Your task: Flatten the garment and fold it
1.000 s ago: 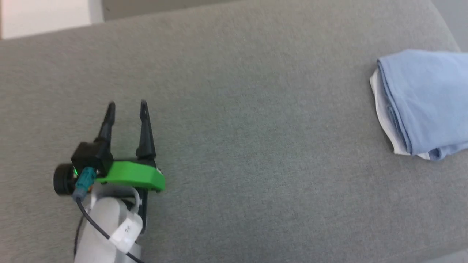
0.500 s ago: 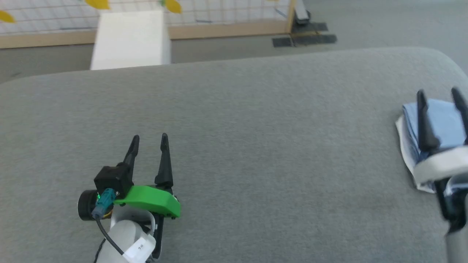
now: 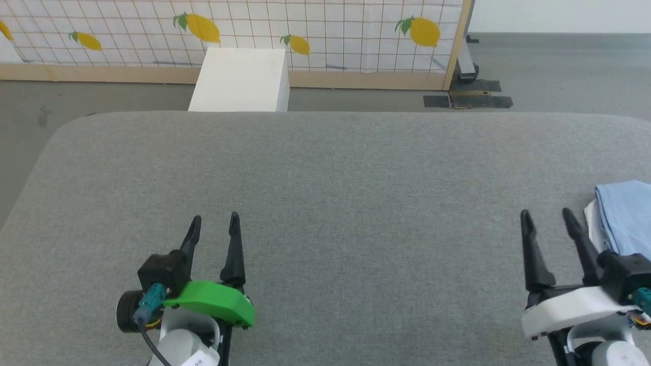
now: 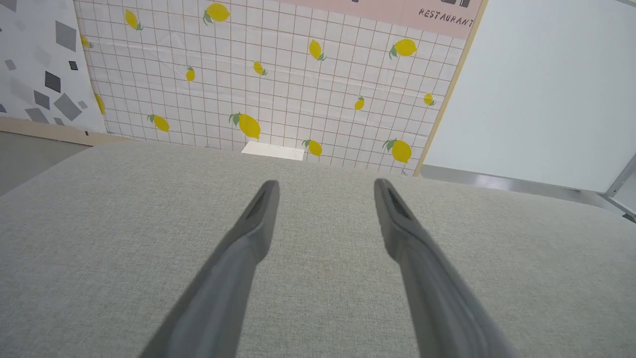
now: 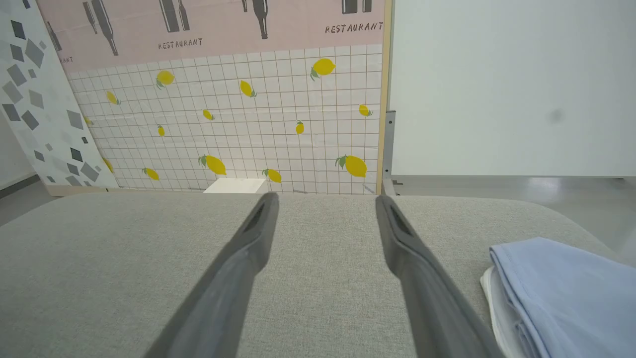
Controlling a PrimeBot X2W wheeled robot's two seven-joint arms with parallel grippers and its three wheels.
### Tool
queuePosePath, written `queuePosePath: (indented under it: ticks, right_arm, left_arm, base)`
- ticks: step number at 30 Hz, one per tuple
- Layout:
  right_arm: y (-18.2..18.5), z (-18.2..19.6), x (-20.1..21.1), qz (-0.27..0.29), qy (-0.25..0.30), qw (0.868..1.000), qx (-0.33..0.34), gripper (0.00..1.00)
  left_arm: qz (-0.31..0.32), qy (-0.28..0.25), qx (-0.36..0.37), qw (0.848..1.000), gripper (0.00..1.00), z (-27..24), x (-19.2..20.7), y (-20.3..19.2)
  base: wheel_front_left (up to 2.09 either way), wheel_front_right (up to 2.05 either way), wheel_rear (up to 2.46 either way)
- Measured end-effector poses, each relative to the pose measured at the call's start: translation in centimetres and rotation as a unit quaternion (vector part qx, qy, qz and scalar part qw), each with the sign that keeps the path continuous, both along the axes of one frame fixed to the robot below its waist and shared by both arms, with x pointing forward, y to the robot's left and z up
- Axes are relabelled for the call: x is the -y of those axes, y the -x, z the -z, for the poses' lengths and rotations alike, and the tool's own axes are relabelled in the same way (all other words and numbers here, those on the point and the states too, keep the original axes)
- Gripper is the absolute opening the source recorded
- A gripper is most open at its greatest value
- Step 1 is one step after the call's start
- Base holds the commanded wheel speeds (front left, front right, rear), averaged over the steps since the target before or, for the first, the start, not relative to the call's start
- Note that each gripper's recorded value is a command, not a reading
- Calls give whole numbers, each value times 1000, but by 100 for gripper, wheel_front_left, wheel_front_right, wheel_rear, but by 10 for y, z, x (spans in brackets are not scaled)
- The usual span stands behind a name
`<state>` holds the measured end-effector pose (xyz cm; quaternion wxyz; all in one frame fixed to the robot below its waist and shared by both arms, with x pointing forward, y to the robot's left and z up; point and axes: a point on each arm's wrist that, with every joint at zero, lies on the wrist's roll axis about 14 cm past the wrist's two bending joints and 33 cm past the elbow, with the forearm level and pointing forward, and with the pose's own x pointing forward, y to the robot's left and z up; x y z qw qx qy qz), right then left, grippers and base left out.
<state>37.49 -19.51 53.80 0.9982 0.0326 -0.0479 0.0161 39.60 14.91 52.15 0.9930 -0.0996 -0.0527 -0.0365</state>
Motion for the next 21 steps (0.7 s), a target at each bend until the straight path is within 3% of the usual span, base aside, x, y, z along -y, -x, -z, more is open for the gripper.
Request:
queuePosePath:
  ticks: [14, 15, 21]
  right_arm:
    - [4, 10, -3, -3, -4, 1000, -13, 100]
    - [4, 11, -3, -3, -4, 1000, -14, 0]
    - [4, 11, -2, -2, -4, 1000, -14, 0]
  left_arm:
    - [-5, 4, -13, 1000, 100, 9, -1, 6]
    - [-5, 4, -13, 1000, 0, 9, -1, 6]
    - [-5, 4, -14, 1000, 0, 9, -2, 6]
  base:
    - [0, 0, 0]
    - [0, 0, 0]
    - [0, 0, 0]
